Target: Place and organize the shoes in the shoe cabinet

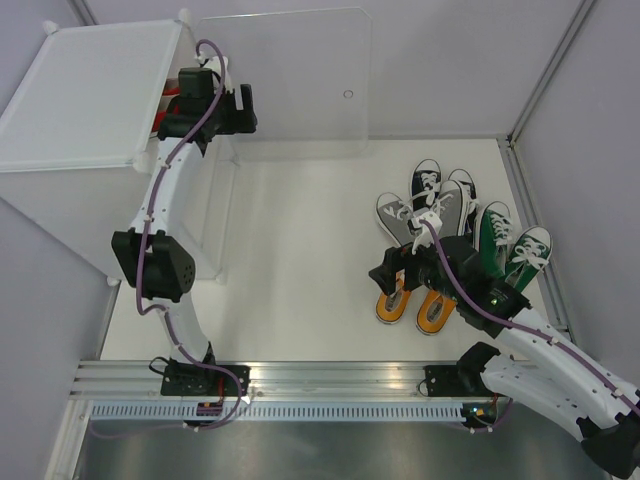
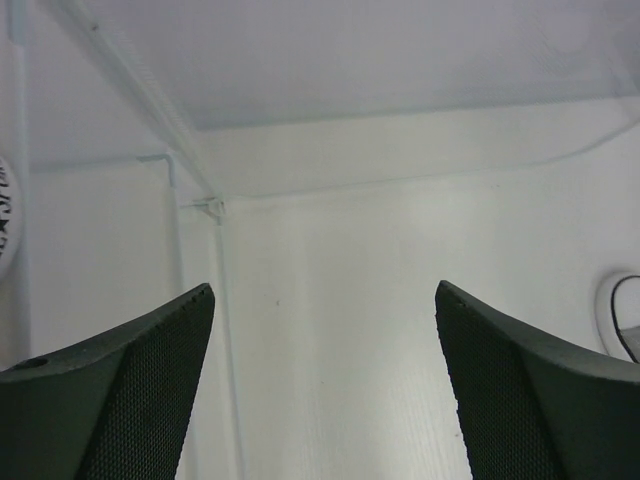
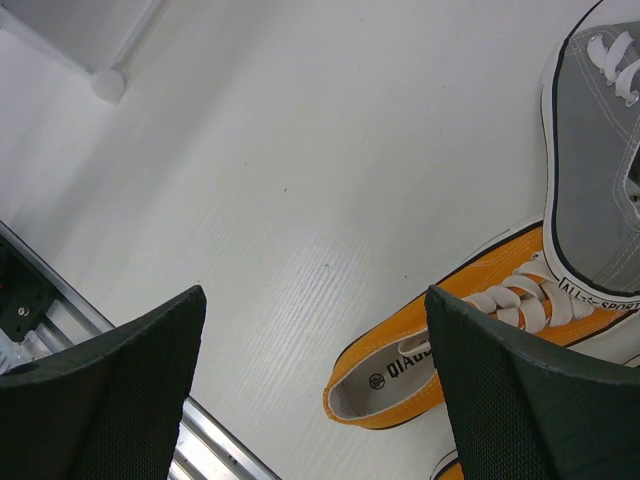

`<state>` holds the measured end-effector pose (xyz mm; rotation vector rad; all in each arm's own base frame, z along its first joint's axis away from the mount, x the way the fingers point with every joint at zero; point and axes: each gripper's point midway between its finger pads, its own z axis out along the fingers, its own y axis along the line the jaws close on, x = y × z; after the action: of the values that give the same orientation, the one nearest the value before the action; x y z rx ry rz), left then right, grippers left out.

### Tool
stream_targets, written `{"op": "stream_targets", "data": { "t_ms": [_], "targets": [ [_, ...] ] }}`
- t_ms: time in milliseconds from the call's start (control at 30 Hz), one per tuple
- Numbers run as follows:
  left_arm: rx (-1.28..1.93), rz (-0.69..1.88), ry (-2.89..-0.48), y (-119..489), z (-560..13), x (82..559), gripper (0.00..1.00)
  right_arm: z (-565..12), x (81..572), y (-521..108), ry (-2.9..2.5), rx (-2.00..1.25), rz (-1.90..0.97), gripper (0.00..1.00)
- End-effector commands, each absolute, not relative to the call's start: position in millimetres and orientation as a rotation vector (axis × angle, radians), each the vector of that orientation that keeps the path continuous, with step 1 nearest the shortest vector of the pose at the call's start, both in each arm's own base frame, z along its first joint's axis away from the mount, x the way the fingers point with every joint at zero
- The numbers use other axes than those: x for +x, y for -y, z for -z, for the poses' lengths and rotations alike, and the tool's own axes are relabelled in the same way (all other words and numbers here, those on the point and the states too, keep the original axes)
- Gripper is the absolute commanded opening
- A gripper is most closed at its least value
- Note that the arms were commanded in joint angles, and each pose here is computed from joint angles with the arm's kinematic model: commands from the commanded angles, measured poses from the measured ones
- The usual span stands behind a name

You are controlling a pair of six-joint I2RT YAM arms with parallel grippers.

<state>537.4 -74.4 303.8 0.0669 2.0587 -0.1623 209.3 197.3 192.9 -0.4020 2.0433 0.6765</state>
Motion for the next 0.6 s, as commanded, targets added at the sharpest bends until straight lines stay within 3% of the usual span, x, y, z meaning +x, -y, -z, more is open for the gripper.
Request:
{"op": "stream_targets", "data": {
  "t_ms": [0,300,567],
  "targets": [
    [0.152,0.347,-1.968,101,-348,518,0.94,-199,212,-201,-2.016,-0.389,-0.699,0.93],
    [0.248,0.502,-1.893,141,-387,479,0.94,-200,212,-200,-2.011,-0.385,-0.699,0.93],
    [0.131,0.165,-1.856,116,-399,475,0.93,-205,212,-196,-1.995,-0.371,-0.689,0.93]
  ]
}}
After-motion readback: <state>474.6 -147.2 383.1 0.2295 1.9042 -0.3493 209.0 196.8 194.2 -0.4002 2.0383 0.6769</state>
